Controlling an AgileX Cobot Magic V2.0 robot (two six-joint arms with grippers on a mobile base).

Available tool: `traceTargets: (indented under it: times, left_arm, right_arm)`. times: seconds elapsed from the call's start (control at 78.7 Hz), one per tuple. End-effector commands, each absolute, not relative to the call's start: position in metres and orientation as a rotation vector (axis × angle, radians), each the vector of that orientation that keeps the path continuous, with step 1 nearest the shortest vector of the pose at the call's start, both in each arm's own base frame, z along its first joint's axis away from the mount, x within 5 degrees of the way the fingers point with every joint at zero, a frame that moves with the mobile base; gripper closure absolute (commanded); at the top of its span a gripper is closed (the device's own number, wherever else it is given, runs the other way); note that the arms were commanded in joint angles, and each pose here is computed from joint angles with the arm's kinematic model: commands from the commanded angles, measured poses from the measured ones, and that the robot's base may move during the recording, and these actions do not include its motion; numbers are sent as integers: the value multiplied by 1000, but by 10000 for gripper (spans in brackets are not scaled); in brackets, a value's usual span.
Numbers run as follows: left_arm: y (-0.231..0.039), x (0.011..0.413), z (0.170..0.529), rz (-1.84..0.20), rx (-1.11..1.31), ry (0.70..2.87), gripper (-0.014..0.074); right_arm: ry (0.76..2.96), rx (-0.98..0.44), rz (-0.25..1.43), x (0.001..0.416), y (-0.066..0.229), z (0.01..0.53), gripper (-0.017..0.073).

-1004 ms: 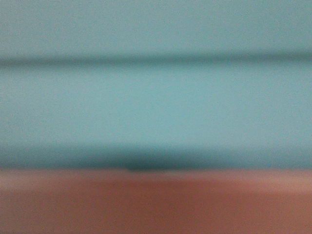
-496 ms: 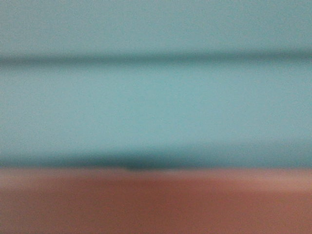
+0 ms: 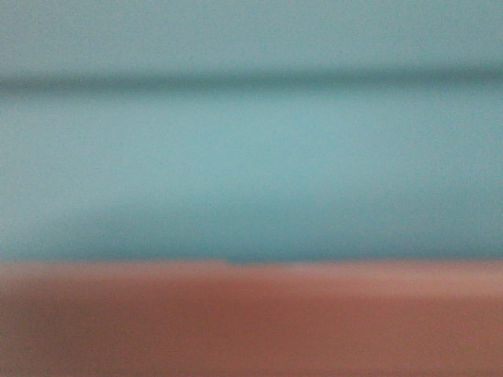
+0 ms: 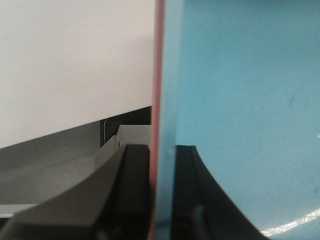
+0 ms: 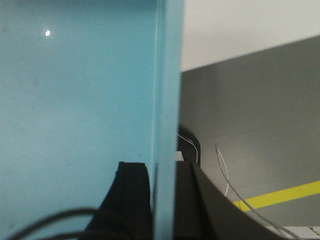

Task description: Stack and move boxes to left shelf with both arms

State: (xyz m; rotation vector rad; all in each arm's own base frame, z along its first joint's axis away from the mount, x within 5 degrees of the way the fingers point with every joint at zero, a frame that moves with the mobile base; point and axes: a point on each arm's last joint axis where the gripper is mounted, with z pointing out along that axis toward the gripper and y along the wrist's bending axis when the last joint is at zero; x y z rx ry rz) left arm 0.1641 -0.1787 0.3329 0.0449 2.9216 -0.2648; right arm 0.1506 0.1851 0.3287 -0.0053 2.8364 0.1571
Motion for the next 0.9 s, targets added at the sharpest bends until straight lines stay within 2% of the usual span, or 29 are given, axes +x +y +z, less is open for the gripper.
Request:
traceTargets:
  times: [0.0,0.89]
  left_arm:
    - [-182,147,351,-416,41,2974,601]
    - [-182,147,351,-416,41,2974,601]
  right_arm:
    - [2847,-9,241,141,183,346,505]
    - [2847,-9,241,141,183,346,505]
